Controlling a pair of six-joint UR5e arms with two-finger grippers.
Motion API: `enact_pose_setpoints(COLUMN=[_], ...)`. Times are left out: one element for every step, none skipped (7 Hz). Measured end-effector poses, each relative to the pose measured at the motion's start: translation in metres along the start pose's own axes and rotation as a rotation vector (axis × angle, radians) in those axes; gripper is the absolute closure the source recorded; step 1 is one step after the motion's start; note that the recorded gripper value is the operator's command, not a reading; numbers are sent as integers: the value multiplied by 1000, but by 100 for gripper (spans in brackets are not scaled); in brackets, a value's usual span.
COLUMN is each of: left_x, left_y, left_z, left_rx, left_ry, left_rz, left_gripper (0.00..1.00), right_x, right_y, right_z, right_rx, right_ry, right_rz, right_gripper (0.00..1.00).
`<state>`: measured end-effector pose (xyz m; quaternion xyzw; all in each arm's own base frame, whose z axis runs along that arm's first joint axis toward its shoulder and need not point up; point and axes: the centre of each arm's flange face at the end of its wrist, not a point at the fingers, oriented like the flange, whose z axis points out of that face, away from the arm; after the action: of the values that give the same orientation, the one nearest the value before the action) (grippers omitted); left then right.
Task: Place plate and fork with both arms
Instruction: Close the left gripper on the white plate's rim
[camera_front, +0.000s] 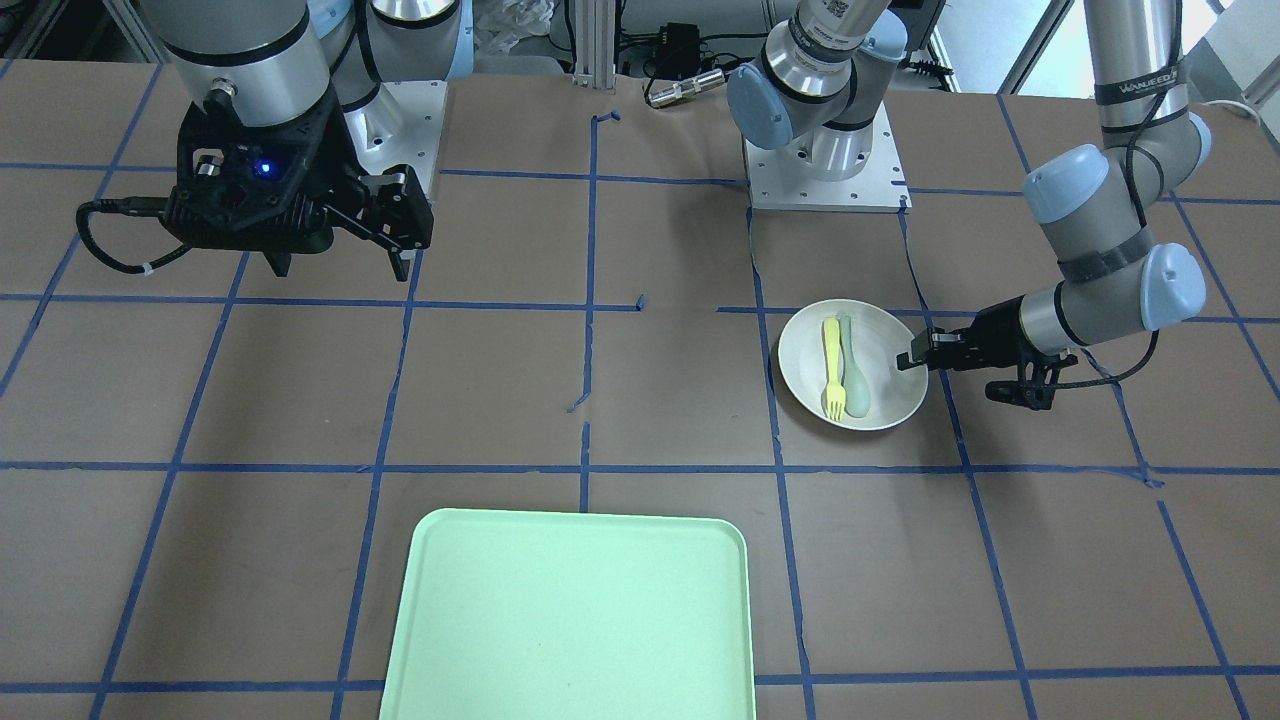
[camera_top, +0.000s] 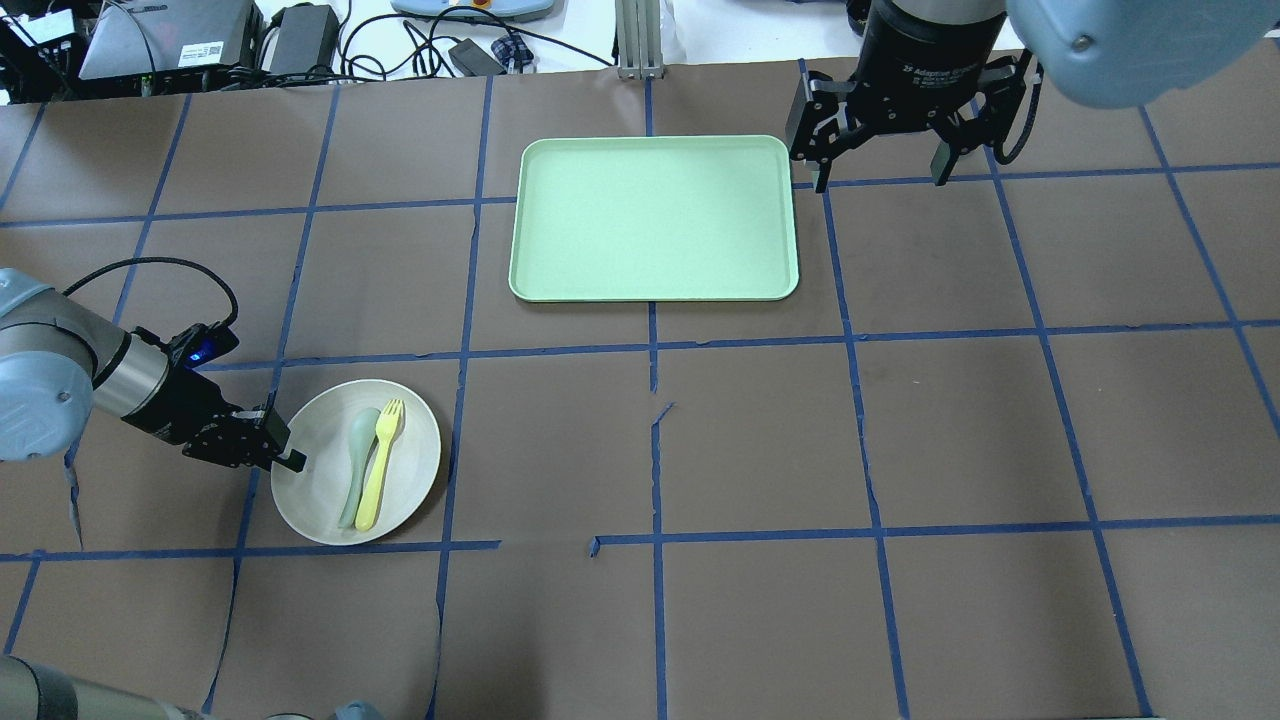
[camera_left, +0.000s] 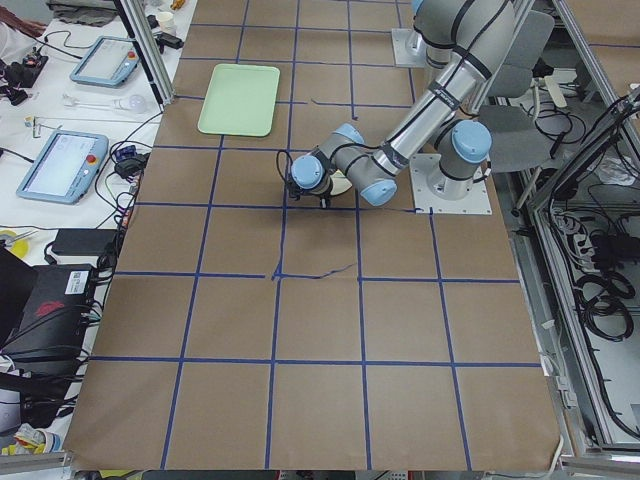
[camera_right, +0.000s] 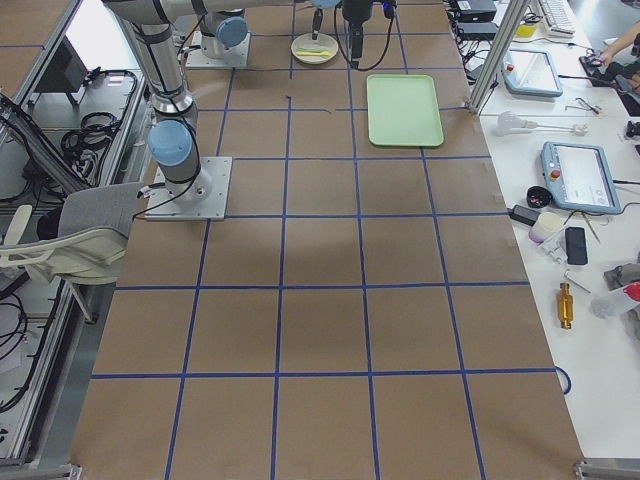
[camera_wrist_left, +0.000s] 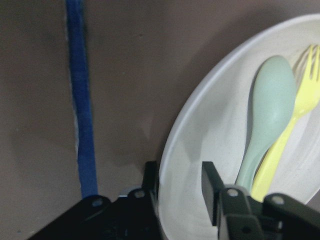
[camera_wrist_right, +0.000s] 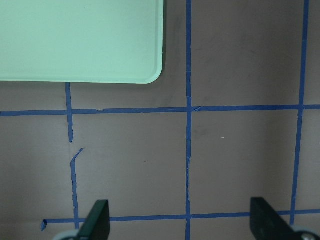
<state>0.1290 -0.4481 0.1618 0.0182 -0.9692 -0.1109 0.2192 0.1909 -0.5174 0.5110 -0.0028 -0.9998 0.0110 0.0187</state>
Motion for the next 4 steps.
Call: enact_pose_setpoints(left_x=[0,-1,-1,-1], left_y=[-1,-1,-2,-4], left_z=[0,0,-1,-4], left_rx=[-2,-2,-2,-2], left_ry=[0,1,3,4], left_rz=[-1,-2,-4,-5], left_gripper=[100,100,100,100], right_x=[0,0,0,0], right_y=[0,0,0,0], right_z=[0,0,0,0], right_rx=[0,0,1,1], right_ry=[0,0,0,0], right_rz=[0,0,0,0], right_gripper=[0,0,0,0])
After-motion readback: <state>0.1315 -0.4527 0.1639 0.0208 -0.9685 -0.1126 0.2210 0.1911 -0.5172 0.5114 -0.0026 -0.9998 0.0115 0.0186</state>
